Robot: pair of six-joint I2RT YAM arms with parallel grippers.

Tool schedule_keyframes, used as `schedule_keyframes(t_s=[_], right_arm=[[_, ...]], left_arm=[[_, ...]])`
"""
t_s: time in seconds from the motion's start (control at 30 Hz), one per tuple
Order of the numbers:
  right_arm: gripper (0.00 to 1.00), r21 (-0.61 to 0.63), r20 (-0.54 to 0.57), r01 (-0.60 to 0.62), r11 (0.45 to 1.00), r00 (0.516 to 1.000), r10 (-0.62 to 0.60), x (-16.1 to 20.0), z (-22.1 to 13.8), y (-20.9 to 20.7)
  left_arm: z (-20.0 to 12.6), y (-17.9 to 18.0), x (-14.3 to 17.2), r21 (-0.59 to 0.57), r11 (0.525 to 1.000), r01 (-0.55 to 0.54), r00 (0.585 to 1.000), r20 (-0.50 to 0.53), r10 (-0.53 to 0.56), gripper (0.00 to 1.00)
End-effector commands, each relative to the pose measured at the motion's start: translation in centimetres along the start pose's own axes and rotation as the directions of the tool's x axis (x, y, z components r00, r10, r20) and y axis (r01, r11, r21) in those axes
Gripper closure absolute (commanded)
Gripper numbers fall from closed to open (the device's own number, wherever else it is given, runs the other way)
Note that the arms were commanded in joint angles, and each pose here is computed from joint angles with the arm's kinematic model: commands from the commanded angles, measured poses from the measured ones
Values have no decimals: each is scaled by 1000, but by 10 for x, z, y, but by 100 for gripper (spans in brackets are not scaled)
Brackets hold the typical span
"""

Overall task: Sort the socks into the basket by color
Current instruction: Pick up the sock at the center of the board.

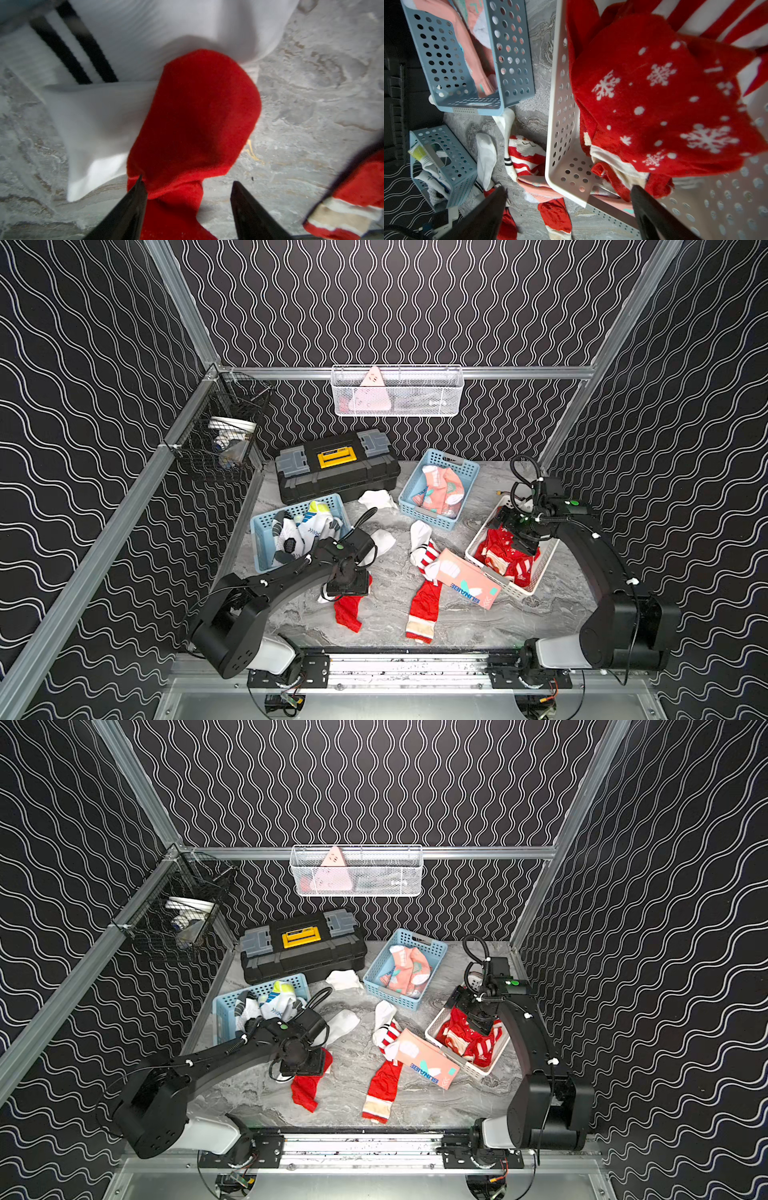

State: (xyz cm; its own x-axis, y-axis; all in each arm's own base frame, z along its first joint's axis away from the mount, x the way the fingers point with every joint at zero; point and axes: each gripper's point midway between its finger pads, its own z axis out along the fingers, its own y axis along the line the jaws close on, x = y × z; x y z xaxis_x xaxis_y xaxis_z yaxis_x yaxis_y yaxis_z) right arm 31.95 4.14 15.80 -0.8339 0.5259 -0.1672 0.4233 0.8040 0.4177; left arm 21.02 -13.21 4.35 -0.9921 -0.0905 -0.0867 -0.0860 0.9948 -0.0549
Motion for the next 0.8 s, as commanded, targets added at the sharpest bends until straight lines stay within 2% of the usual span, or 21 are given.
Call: schedule_keyframes(t_s=[0.0,0.1,0.27,0.43,0.77], right_arm=[[5,-24,1,7,1000,1000,-7,-1,1,5],[5,-27,0,7,1000,1000,-7,-1,2,5],[6,-33,1,10,999,1000,-10,-2,1,7],[7,-43,0,13,999,1000,-13,-2,1,9],[6,-63,-10,20,998,1000,-21,-1,2,15]], left_arm=[[6,4,-6,-32,999,7,999,34,-6,36],[13,0,-6,-22,1000,-1,1000,30,1,44],[10,-5,-6,-27,999,-26,999,38,27,78],[-7,-11,-8,-9,999,-46,997,58,47,98],[-51,-35,-17,105,988,-109,988,123,96,100]])
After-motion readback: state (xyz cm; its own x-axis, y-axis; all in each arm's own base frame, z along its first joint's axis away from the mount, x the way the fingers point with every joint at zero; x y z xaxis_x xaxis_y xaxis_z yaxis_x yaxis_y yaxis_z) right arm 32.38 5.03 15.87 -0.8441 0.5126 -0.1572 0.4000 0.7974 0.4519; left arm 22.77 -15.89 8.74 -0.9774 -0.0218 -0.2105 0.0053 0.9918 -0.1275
